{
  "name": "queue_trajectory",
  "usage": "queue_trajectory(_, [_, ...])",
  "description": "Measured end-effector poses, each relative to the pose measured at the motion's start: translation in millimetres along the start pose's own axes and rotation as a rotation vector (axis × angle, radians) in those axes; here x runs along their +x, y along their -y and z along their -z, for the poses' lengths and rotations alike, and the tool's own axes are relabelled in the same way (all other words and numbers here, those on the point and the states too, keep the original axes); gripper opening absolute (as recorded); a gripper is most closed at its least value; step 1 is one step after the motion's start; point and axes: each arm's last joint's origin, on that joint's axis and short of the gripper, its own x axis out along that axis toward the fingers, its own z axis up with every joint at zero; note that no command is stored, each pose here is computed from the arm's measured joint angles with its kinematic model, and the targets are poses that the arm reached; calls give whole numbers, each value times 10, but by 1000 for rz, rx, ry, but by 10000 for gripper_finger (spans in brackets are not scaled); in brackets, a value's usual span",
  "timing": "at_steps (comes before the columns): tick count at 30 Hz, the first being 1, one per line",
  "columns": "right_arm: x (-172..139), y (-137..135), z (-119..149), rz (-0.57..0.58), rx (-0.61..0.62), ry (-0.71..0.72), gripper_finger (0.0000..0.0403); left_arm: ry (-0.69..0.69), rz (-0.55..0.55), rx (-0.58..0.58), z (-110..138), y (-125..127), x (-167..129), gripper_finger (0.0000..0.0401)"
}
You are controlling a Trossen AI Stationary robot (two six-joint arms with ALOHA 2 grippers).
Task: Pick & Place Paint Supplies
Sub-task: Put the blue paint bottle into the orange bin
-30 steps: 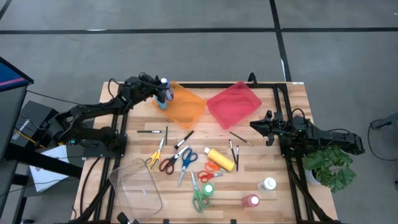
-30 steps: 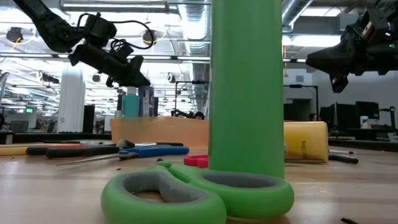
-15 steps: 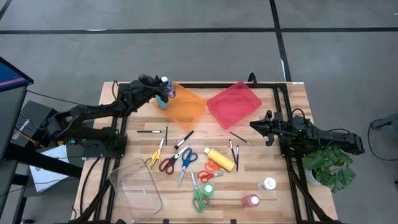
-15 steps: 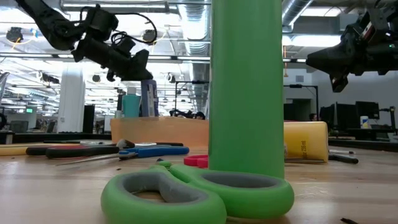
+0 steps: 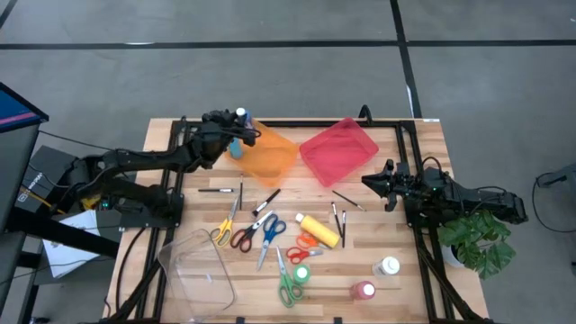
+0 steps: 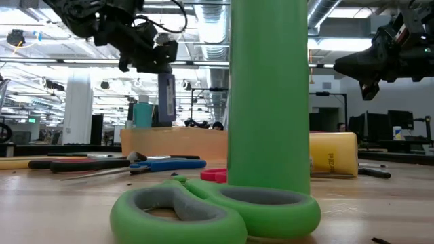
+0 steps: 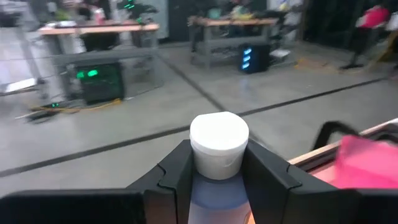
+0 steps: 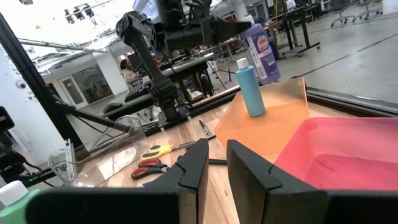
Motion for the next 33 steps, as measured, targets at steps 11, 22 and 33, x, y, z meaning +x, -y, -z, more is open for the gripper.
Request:
queue_trajectory(11, [0, 0, 0, 0, 1, 0, 57, -50, -79, 30, 195, 486, 219, 108])
queue_trajectory(22, [0, 0, 1, 0, 0, 0, 57, -37, -232, -70, 351, 542, 317, 108])
queue_trajectory(33, [0, 0, 1, 0, 1, 0, 57, -30, -288, -91, 406, 486, 420, 108])
